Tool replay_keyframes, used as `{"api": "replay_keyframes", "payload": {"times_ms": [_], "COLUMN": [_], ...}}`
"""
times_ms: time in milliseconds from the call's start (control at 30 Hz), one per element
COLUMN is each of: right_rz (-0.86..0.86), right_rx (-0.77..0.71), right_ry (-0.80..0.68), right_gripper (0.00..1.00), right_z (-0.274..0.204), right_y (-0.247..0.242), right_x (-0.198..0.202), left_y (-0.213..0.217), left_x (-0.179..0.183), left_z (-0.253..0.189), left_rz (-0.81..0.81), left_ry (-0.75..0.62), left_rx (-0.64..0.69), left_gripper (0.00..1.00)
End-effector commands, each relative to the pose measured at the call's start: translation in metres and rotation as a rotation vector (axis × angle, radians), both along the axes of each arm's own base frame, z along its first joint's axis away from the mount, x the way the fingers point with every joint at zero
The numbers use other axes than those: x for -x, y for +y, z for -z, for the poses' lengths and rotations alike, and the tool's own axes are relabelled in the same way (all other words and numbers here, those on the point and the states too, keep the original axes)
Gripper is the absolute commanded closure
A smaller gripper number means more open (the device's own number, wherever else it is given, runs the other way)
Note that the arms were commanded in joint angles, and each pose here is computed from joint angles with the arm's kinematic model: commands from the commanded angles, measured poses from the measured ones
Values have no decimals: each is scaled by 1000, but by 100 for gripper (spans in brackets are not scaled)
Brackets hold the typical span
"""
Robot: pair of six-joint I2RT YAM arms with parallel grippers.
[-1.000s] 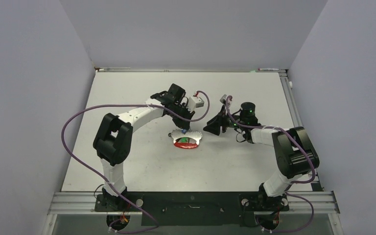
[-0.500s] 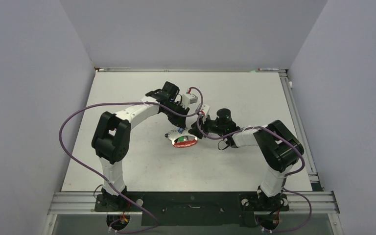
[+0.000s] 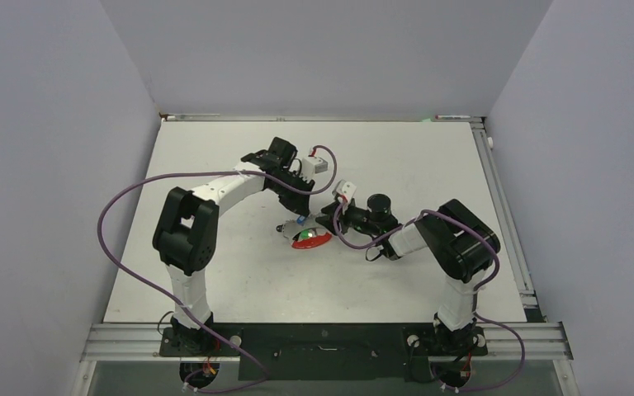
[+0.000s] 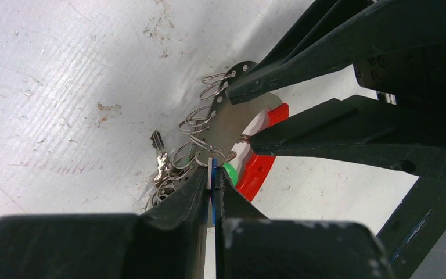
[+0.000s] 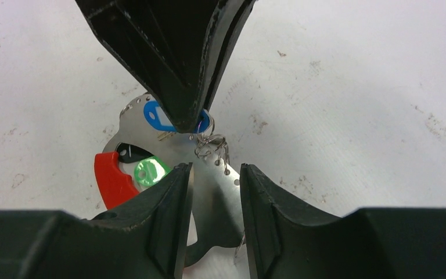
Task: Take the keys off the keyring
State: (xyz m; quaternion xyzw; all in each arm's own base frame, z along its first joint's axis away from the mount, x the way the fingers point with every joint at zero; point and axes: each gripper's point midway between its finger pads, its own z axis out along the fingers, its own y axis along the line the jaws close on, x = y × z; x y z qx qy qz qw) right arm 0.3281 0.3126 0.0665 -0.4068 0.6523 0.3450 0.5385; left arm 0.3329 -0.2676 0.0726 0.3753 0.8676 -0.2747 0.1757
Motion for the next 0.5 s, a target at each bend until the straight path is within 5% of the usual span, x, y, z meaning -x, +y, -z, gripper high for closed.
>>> {"api": "replay_keyframes", "payload": {"times_ms": [0,467], "right_rz": [-11,0], "right_rx": [-87,-54], "right_ry": [-122,-107], "right_gripper": [64,64], "right_z": [-30,-13], "right_y": [12,27], "right_x": [-4,0], "left_y": [-3,-2], "left_x": [0,3], "left_z": [-9,-11], "left_rz": [-1,4], "left_ry": [1,-3], "left_rx": [44,47], "left_gripper": [100,100]}}
